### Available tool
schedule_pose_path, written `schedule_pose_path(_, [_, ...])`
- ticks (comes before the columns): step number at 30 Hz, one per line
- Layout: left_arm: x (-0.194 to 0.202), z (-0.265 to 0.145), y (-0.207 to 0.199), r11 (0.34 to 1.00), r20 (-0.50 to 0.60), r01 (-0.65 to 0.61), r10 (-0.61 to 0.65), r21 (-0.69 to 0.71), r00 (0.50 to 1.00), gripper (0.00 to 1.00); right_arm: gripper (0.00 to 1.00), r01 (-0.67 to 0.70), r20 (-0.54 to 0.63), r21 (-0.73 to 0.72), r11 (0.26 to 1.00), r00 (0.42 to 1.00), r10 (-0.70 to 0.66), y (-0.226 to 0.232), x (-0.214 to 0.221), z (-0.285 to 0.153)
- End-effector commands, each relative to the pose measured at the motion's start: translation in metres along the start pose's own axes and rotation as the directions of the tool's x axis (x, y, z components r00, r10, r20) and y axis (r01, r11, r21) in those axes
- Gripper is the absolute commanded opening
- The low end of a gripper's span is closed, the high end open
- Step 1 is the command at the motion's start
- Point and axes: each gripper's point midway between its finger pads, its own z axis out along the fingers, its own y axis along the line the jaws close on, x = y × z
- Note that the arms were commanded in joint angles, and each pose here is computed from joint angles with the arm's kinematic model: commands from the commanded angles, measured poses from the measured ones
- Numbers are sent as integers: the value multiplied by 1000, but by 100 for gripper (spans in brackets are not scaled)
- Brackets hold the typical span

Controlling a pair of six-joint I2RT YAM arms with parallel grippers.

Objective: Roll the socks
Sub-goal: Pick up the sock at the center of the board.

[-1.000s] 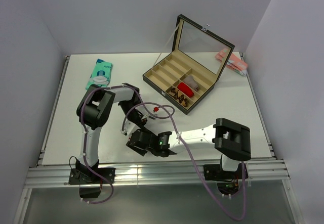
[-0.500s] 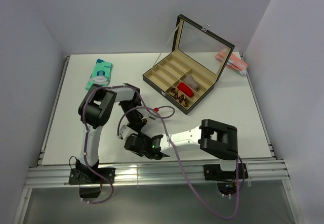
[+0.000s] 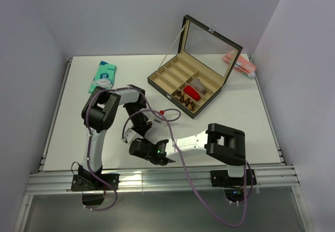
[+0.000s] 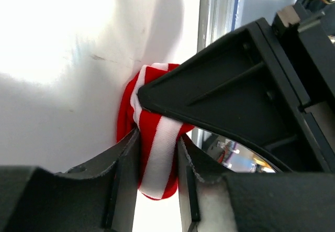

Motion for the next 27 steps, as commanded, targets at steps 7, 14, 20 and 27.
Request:
schedule_pose_path(7, [-37, -60, 27, 960, 122, -179, 208, -218, 970, 39, 0, -127, -18, -9, 992, 992, 127, -27, 16, -9])
schedule_pose_path(14, [-46, -121, 42, 937, 259, -87, 183, -340, 948, 35, 0, -210, 16, -6, 978, 978, 210, -53, 9, -24])
schedule_pose_path(20, [-61, -196, 32, 895, 437, 29, 189, -444, 879, 31, 0, -312, 87, 34, 949, 947, 308, -105, -19, -45])
schedule_pose_path(27, [-68, -241, -5, 850, 536, 74, 259, -522, 803, 30, 0, -415, 165, 119, 902, 904, 394, -210, -59, -57])
